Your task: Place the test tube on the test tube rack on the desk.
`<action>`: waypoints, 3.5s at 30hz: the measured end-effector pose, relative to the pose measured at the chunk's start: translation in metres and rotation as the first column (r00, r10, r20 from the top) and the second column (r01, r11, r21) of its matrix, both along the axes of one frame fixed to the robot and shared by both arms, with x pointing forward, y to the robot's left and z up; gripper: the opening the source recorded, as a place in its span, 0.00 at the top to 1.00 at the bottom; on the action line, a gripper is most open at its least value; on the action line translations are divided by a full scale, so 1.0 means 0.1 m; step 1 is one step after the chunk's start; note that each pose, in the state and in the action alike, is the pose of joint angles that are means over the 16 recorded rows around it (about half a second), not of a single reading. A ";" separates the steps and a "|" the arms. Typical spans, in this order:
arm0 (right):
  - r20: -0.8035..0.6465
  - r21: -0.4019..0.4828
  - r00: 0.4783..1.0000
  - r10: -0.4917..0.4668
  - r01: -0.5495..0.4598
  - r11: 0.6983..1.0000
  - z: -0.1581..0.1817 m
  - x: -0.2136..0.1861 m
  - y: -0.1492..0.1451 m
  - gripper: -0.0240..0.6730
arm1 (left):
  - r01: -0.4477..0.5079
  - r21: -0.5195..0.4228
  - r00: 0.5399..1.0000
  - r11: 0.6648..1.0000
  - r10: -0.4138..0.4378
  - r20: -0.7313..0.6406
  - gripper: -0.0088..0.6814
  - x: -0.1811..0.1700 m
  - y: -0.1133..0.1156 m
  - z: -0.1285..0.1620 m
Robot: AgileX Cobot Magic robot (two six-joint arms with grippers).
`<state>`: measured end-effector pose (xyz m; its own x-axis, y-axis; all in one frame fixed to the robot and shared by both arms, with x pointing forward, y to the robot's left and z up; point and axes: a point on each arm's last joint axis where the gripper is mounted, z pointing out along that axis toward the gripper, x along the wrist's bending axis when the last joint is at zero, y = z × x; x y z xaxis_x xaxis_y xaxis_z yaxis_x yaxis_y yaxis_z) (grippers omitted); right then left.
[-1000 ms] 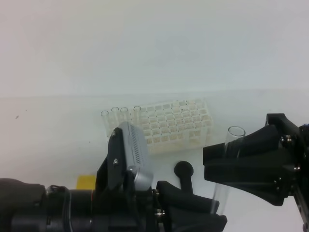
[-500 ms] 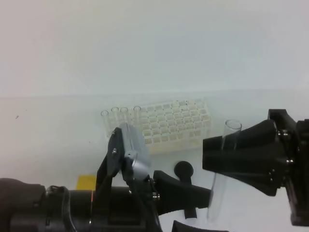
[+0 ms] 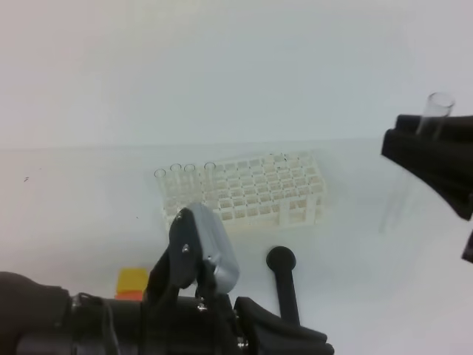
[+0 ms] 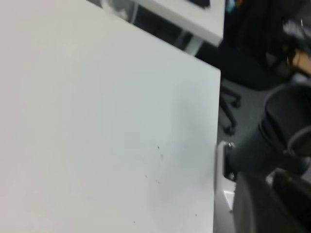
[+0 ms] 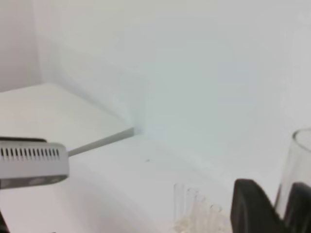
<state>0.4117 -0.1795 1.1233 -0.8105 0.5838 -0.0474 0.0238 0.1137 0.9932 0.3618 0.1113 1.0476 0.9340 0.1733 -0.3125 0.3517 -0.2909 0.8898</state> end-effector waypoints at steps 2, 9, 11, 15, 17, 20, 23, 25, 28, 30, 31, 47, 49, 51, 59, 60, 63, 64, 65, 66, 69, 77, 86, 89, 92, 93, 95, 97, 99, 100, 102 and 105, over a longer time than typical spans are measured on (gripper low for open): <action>0.030 -0.006 0.999 -0.030 0.030 1.000 0.05 -0.04 -0.04 0.79 | -0.016 0.006 1.000 1.000 0.016 0.018 0.93 -0.01 0.03 0.03; 0.104 -0.038 0.993 -0.060 0.064 0.997 0.15 -0.19 -0.13 0.79 | -0.127 -0.026 0.987 0.992 0.129 0.097 0.99 -0.08 0.20 0.24; 0.113 -0.054 0.992 -0.056 0.063 0.997 0.16 -0.22 -0.15 0.79 | -0.165 -0.057 0.978 0.985 0.171 0.121 0.99 -0.12 0.27 0.34; 0.117 -0.084 0.992 -0.051 0.061 0.995 0.15 -0.27 -0.16 0.79 | -0.230 -0.128 0.956 0.965 0.249 0.157 0.99 -0.22 0.43 0.52; 0.113 -0.096 0.992 -0.049 0.060 0.994 0.14 -0.28 -0.17 0.79 | -0.256 -0.158 0.946 0.954 0.281 0.162 0.99 -0.28 0.51 0.59; 0.106 -0.114 0.993 -0.048 0.060 0.992 0.13 -0.28 -0.17 0.79 | -0.275 -0.187 0.938 0.943 0.306 0.162 0.99 -0.37 0.62 0.67; 0.099 -0.126 0.994 -0.047 0.059 0.990 0.11 -0.29 -0.17 0.79 | -0.283 -0.186 0.934 0.941 0.314 0.168 0.99 -0.46 0.71 0.70; 0.096 -0.131 0.994 -0.046 0.059 0.990 0.11 -0.29 -0.17 0.79 | -0.293 -0.166 0.929 0.942 0.321 0.182 0.99 -0.50 0.76 0.70; 0.094 -0.133 0.994 -0.047 0.059 0.989 0.11 -0.29 -0.17 0.79 | -0.330 -0.113 0.914 0.937 0.347 0.211 0.99 -0.52 0.84 0.67; 0.092 -0.132 0.995 -0.048 0.060 0.989 0.11 -0.29 -0.17 0.79 | -0.366 -0.067 0.897 0.928 0.371 0.240 0.99 -0.51 0.89 0.64; 0.091 -0.131 0.995 -0.048 0.060 0.990 0.11 -0.29 -0.17 0.79 | -0.388 -0.044 0.886 0.920 0.386 0.256 0.99 -0.49 0.91 0.62; 0.064 -0.086 0.996 -0.058 0.064 0.994 0.12 -0.28 -0.17 0.79 | -0.644 0.131 0.726 0.754 0.547 0.417 0.99 -0.30 1.17 0.52; 0.062 -0.081 0.996 -0.058 0.063 0.995 0.13 -0.28 -0.17 0.79 | -0.647 0.155 0.732 0.747 0.552 0.398 0.99 -0.30 1.18 0.49; 0.060 -0.078 0.996 -0.059 0.063 0.995 0.13 -0.28 -0.17 0.79 | -0.646 0.181 0.742 0.742 0.553 0.381 0.99 -0.31 1.18 0.47; 0.058 -0.074 0.997 -0.056 0.060 0.995 0.13 -0.29 -0.17 0.79 | -0.632 0.275 0.770 0.725 0.546 0.330 0.99 -0.35 1.21 0.39; 0.059 -0.074 0.997 -0.056 0.060 0.995 0.13 -0.29 -0.17 0.79 | -0.630 0.283 0.772 0.723 0.545 0.327 0.99 -0.35 1.21 0.38; 0.061 -0.076 0.997 -0.054 0.059 0.995 0.13 -0.29 -0.17 0.79 | -0.633 0.298 0.772 0.715 0.551 0.317 0.99 -0.36 1.23 0.37; 0.062 -0.077 0.997 -0.054 0.059 0.995 0.13 -0.29 -0.17 0.79 | -0.637 0.300 0.769 0.710 0.557 0.313 0.99 -0.37 1.24 0.37; 0.063 -0.078 0.997 -0.054 0.058 0.995 0.13 -0.29 -0.17 0.79 | -0.643 0.299 0.764 0.705 0.566 0.310 0.99 -0.37 1.25 0.37; 0.064 -0.079 0.997 -0.053 0.058 0.995 0.13 -0.29 -0.17 0.79 | -0.651 0.297 0.757 0.698 0.577 0.306 0.99 -0.37 1.27 0.37; 0.066 -0.082 0.996 -0.052 0.058 0.995 0.13 -0.29 -0.17 0.79 | -0.691 0.278 0.723 0.668 0.623 0.299 0.99 -0.38 1.34 0.39; 0.074 -0.091 0.996 -0.048 0.055 0.994 0.12 -0.29 -0.17 0.79 | -0.854 0.129 0.518 0.504 0.799 0.305 0.99 -0.58 1.66 0.52; 0.085 -0.103 0.995 -0.043 0.051 0.993 0.12 -0.29 -0.17 0.79 | -0.948 -0.072 0.268 0.310 0.899 0.348 0.99 -0.97 1.88 0.47; 0.088 -0.106 0.995 -0.041 0.050 0.993 0.12 -0.29 -0.17 0.79 | -0.952 -0.108 0.231 0.286 0.905 0.358 0.99 -1.02 1.90 0.35; 0.089 -0.107 0.995 -0.038 0.048 0.993 0.12 -0.29 -0.16 0.79 | -0.954 -0.119 0.215 0.274 0.907 0.363 0.99 -1.00 1.90 0.19; 0.089 -0.107 0.995 -0.037 0.046 0.993 0.12 -0.29 -0.16 0.79 | -0.955 -0.116 0.214 0.272 0.907 0.363 0.99 -0.99 1.90 0.12; 0.089 -0.106 0.996 -0.032 0.041 0.994 0.12 -0.30 -0.16 0.79 | -0.957 -0.106 0.216 0.270 0.906 0.364 0.99 -0.95 1.89 -0.02; 0.087 -0.105 0.996 -0.026 0.035 0.994 0.12 -0.30 -0.16 0.79 | -0.958 -0.098 0.219 0.271 0.904 0.366 0.99 -0.90 1.89 -0.16; 0.085 -0.103 0.996 -0.019 0.028 0.994 0.12 -0.31 -0.15 0.79 | -0.958 -0.092 0.222 0.273 0.903 0.369 0.99 -0.86 1.88 -0.28; 0.084 -0.103 0.996 -0.016 0.024 0.994 0.12 -0.31 -0.15 0.79 | -0.958 -0.089 0.223 0.274 0.902 0.370 0.99 -0.84 1.88 -0.34; 0.082 -0.101 0.997 -0.009 0.017 0.995 0.12 -0.32 -0.15 0.79 | -0.958 -0.082 0.227 0.275 0.900 0.372 0.99 -0.81 1.87 -0.45; 0.079 -0.098 0.997 0.001 0.007 0.995 0.12 -0.32 -0.14 0.79 | -0.959 -0.056 0.237 0.277 0.897 0.372 0.99 -0.76 1.87 -0.61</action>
